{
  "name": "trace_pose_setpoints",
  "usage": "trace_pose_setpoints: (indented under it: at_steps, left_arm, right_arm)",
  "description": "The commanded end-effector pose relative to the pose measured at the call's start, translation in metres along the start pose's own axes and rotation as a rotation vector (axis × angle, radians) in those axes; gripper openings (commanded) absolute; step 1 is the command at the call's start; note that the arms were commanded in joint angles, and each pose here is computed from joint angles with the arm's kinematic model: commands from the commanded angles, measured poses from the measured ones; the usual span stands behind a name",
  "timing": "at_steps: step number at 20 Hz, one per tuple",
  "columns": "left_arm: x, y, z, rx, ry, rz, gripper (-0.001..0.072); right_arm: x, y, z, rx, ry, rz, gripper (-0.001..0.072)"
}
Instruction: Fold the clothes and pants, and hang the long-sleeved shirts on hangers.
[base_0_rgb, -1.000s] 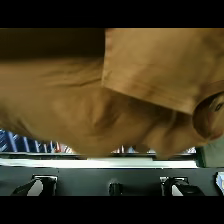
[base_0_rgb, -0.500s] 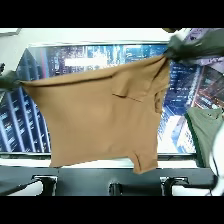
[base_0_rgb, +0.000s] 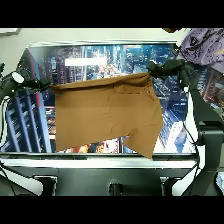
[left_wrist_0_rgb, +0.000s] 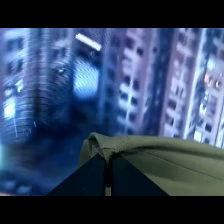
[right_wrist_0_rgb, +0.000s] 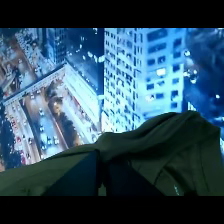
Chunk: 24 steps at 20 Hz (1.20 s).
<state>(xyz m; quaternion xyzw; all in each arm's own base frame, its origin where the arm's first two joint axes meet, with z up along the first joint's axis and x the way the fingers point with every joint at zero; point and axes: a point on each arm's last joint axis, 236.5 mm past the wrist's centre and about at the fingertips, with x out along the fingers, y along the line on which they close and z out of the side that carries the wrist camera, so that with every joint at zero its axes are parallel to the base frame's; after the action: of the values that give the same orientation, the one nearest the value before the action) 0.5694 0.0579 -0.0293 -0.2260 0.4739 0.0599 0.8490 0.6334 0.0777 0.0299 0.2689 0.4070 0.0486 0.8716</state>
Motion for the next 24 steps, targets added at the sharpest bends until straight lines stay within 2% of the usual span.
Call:
trace_pose_setpoints:
  at_steps: [1, 12, 18, 22, 23, 24]
  left_arm:
    - [0.003, -0.001, -0.015, -0.003, 0.086, 0.007, 0.0014]
    - [-0.043, -0.009, -0.139, 0.030, 0.600, 0.064, 0.0014]
    - [-0.034, -0.002, -0.189, -0.005, 0.725, 0.109, 0.0014]
    - [-0.030, 0.001, -0.197, -0.014, 0.737, 0.116, 0.0017]
    - [-0.028, 0.000, -0.195, -0.016, 0.727, 0.112, 0.0021]
    - [-0.026, 0.000, -0.193, -0.017, 0.716, 0.108, 0.0040]
  right_arm:
    - [0.001, -0.019, -0.001, -0.025, 0.014, -0.081, 0.0030]
    - [-0.058, -0.087, -0.080, -0.116, 0.427, -0.416, 0.0030]
    - [-0.049, -0.108, -0.114, -0.136, 0.573, -0.452, 0.0030]
    - [-0.036, -0.120, -0.128, -0.129, 0.618, -0.465, 0.0031]
    - [-0.033, -0.123, -0.131, -0.127, 0.626, -0.467, 0.0043]
    - [-0.031, -0.123, -0.132, -0.128, 0.626, -0.463, 0.0151]
